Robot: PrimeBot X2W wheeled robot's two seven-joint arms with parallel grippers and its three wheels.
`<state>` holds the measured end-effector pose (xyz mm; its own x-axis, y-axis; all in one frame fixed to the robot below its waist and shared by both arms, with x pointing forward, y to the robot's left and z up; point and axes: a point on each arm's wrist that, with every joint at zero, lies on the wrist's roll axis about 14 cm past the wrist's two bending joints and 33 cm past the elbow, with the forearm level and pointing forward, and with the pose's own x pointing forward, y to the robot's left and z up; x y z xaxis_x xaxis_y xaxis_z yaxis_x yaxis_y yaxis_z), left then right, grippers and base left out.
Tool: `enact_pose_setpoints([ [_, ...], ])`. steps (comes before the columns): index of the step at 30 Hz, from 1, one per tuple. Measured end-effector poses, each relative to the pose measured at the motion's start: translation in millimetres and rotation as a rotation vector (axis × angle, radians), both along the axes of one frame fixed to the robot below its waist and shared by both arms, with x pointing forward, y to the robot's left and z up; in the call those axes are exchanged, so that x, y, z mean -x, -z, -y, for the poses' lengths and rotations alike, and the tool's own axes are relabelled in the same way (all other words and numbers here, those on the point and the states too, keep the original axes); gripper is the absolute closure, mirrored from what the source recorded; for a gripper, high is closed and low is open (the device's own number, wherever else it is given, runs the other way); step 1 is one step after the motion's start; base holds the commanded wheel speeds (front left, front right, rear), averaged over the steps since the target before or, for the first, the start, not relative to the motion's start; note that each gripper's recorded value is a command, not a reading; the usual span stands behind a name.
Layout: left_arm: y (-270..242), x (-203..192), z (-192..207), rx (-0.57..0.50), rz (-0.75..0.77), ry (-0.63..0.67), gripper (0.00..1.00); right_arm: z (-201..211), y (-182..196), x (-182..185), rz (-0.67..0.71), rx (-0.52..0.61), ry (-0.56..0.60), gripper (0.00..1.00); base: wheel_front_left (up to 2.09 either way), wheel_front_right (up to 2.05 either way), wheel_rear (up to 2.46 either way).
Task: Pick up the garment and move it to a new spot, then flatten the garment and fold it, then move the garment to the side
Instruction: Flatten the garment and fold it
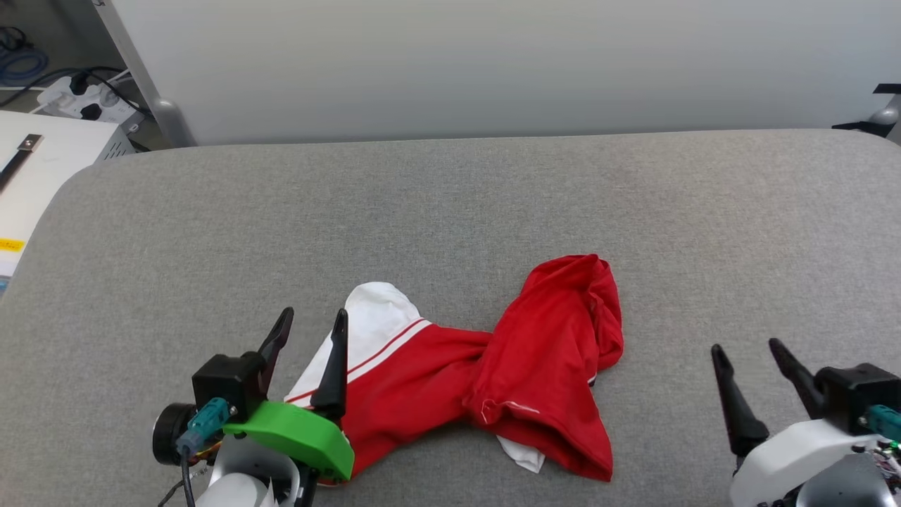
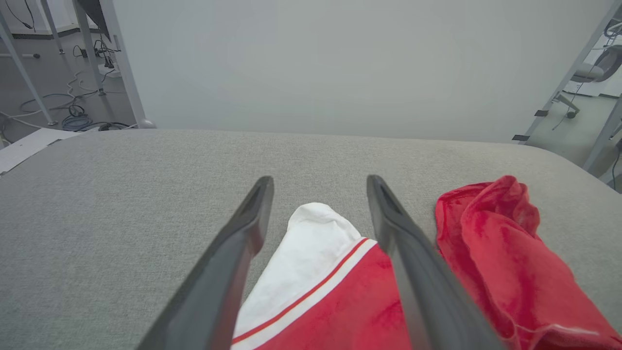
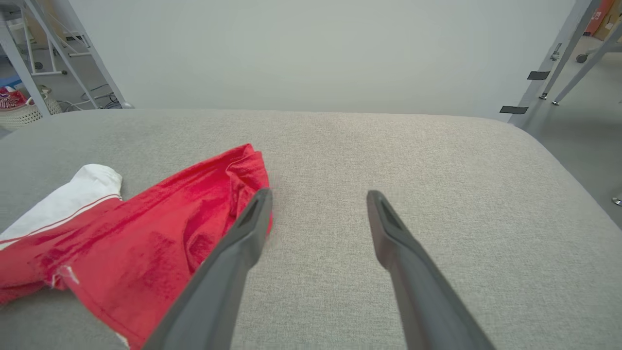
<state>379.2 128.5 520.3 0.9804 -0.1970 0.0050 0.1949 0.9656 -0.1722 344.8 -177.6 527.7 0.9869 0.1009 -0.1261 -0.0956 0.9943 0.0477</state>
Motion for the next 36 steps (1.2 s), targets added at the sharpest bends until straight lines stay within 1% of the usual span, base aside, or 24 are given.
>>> enact_pose_setpoints([
  [4, -9, 0, 3, -0.002, 0.031, 0.008, 0.00, -25, 20, 4, -0.122, 0.042, -0.124, 0.00, 0.00, 0.00, 0.00],
  [7, -14, 0, 3, -0.001, 0.046, 0.009, 0.00, -48, 39, 12, -0.234, 0.080, -0.246, 0.00, 0.00, 0.00, 0.00],
  [9, -15, 0, 2, 0.001, 0.052, 0.004, 0.00, -61, 45, 13, -0.281, 0.104, -0.319, 0.00, 0.00, 0.00, 0.00],
  [16, -16, -3, -2, 0.017, 0.054, -0.023, 0.00, -111, 60, 12, -0.369, 0.194, -0.571, 0.00, 0.00, 0.00, 0.00],
  [20, -10, -5, -4, 0.024, 0.040, -0.037, 0.00, -136, 76, 14, -0.424, 0.230, -0.689, 0.00, 0.00, 0.00, 0.00],
  [23, -6, -6, -9, 0.024, 0.030, -0.053, 0.00, -146, 87, 15, -0.464, 0.252, -0.747, 0.00, 0.00, 0.00, 0.00],
  [25, -2, -7, -12, 0.020, 0.021, -0.066, 0.00, -147, 96, 15, -0.491, 0.272, -0.763, 0.00, 0.00, 0.00, 0.00],
  [26, 0, -7, -14, 0.018, 0.017, -0.072, 0.00, -146, 99, 13, -0.503, 0.278, -0.763, 0.24, 0.00, 0.00, 0.00],
  [27, 2, -7, -16, 0.018, 0.013, -0.077, 0.00, -145, 103, 12, -0.516, 0.282, -0.760, 0.60, 0.00, 0.00, 0.00],
  [28, 3, -7, -16, 0.017, 0.010, -0.079, 0.00, -144, 104, 11, -0.522, 0.283, -0.757, 0.93, 0.00, 0.00, 0.00],
  [29, 3, -7, -17, 0.017, 0.008, -0.081, 0.00, -142, 105, 9, -0.523, 0.283, -0.749, 1.00, 0.00, 0.00, 0.00],
  [32, 3, -7, -16, 0.021, 0.013, -0.081, 0.00, -135, 99, -2, -0.495, 0.272, -0.715, 1.00, 0.00, 0.00, 0.00],
  [36, 2, -9, -14, 0.022, 0.016, -0.077, 0.00, -120, 78, -28, -0.409, 0.250, -0.633, 1.00, 0.00, 0.00, 0.00],
])
